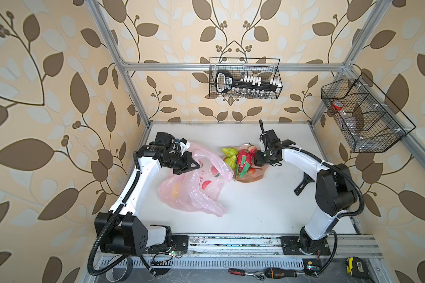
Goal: Place the fruits into the plastic bag
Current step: Pick up the fruit from the plate.
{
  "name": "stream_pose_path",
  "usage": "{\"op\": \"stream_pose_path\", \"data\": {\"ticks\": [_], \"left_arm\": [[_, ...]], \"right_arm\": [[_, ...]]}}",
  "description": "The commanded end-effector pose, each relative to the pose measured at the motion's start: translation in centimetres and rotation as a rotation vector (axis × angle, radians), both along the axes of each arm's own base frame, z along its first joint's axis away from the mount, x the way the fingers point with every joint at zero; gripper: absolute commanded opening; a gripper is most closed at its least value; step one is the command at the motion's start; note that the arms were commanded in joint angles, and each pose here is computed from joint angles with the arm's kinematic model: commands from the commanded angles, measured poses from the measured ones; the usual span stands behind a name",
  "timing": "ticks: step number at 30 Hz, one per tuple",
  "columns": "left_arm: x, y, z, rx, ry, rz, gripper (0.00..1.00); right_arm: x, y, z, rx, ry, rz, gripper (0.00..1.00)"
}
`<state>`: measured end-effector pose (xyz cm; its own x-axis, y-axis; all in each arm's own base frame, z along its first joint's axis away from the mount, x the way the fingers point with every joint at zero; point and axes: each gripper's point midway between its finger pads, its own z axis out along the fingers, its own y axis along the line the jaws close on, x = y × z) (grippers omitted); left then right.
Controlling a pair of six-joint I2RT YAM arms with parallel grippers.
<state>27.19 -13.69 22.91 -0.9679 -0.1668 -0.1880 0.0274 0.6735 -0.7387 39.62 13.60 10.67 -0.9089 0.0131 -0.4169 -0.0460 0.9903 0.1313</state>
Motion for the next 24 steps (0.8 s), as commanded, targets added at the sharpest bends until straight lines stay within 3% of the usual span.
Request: {"op": "stream_pose_path", "data": {"ticks": [1, 5, 16, 24], "left_arm": [[-0.3, -0.2, 0.8, -0.025, -0.022, -0.014, 0.0], [-0.2, -0.2, 0.9, -0.027, -0.023, -0.015, 0.0], [-0.3, -0.2, 0.9, -0.028, -0.016, -0.018, 0.0], [-0.4, -0.2, 1.0, -0.026, -0.019, -0.018, 0.0]], "right_arm": [[0.0, -0.3, 3.6, 0.024, -0.066, -0.008, 0.47], [-0.5, -0.6, 5.2, 0.062, -0.085, -0.026, 0.46], [-1.0, 0.7, 8.5, 0.448, -0.094, -0.094, 0.44], [-5.3, 3.5, 8.4, 0.783, -0.009, -0.139, 0.42]]}}
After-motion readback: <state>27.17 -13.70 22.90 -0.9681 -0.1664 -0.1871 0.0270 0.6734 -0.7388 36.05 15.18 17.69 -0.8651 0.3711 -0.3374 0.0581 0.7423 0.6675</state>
